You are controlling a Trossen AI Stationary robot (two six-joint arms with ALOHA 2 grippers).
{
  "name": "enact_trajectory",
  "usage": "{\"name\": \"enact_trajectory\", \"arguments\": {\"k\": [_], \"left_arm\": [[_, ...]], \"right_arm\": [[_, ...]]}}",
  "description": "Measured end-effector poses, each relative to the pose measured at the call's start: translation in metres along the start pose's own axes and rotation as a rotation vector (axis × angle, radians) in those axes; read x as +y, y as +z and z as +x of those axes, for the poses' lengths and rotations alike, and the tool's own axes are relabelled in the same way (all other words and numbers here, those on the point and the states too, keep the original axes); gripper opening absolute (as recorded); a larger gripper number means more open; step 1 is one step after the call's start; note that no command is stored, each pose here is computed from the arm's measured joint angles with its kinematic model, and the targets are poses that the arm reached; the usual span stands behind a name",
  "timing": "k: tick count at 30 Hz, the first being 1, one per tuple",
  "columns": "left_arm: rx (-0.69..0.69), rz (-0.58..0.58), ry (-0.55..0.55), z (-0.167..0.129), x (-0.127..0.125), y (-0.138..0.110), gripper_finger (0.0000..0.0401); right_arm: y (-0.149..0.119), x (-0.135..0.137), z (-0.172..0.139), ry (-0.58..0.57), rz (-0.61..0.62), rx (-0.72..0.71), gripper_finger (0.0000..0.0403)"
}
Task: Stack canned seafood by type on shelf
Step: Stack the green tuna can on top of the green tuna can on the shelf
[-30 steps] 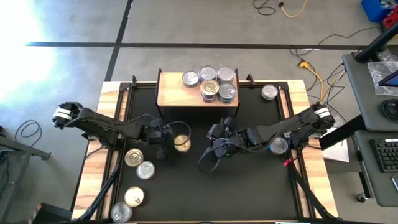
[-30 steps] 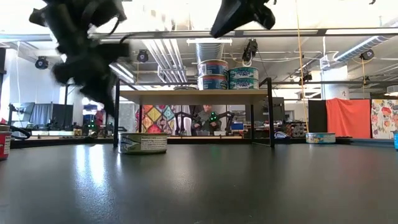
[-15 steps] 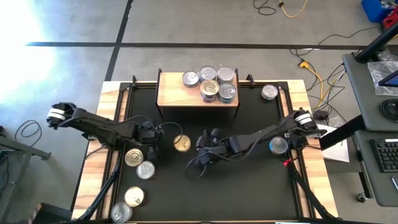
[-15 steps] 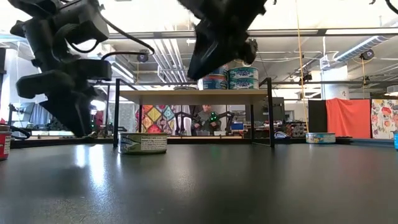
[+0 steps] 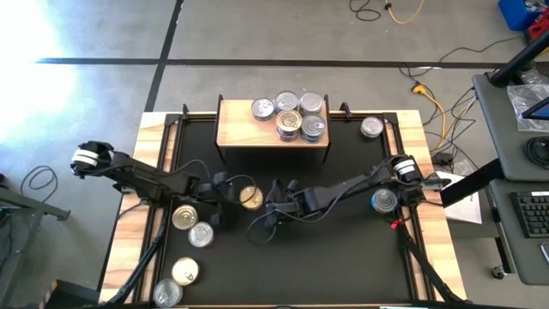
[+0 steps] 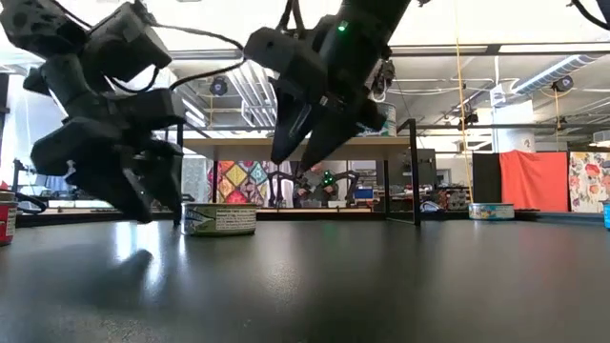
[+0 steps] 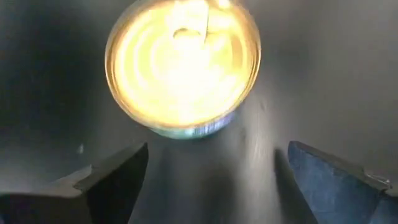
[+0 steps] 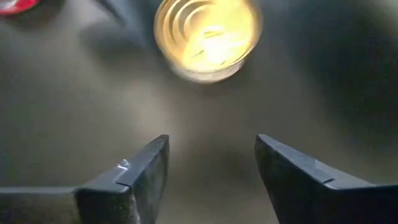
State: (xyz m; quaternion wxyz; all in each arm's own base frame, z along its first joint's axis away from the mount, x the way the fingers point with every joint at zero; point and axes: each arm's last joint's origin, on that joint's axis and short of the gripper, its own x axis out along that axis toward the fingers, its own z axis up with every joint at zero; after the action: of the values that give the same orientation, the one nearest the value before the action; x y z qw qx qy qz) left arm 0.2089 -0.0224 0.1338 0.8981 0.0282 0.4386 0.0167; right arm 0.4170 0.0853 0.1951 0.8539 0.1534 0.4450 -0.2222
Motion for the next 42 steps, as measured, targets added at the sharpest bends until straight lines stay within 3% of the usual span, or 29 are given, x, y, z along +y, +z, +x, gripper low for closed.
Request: {"name": "enact_trajectory", "arguments": {"k": [8,13,19,24,36,42], "left_arm": [[-0.152,0.039,-0.007,0.011,0.002,-0.014,0.0389],[-0.115,0.024,0.030,0.024,0.009,-0.018,0.0399],[-0.121,0.009,0.029,0.033,0.010,-0.010,0.0399],[-0.124,-0.034,-0.053,0.036,0.004,0.002,0.0398],[-0.128,-0.084,-0.166,0.027,-0.021,0.009,0.0398],[-0.146,-0.126,-0.055,0.020,-0.017,0.000,0.0398]], "right_arm": [[-0.007,-0.001,0.020,0.022,-0.004,0.073,0.0276],[-0.007,-0.002,0.038,0.059,-0.035,0.088,0.0295],[-0.005,-0.005,0.058,0.034,-0.088,0.031,0.0296],[0.001,-0.019,0.073,-0.005,-0.065,0.031,0.0290],[-0.001,-0.029,0.062,-0.080,-0.308,0.132,0.0311],[-0.001,-0.028,0.060,-0.041,-0.302,0.176,0.0304]]}}
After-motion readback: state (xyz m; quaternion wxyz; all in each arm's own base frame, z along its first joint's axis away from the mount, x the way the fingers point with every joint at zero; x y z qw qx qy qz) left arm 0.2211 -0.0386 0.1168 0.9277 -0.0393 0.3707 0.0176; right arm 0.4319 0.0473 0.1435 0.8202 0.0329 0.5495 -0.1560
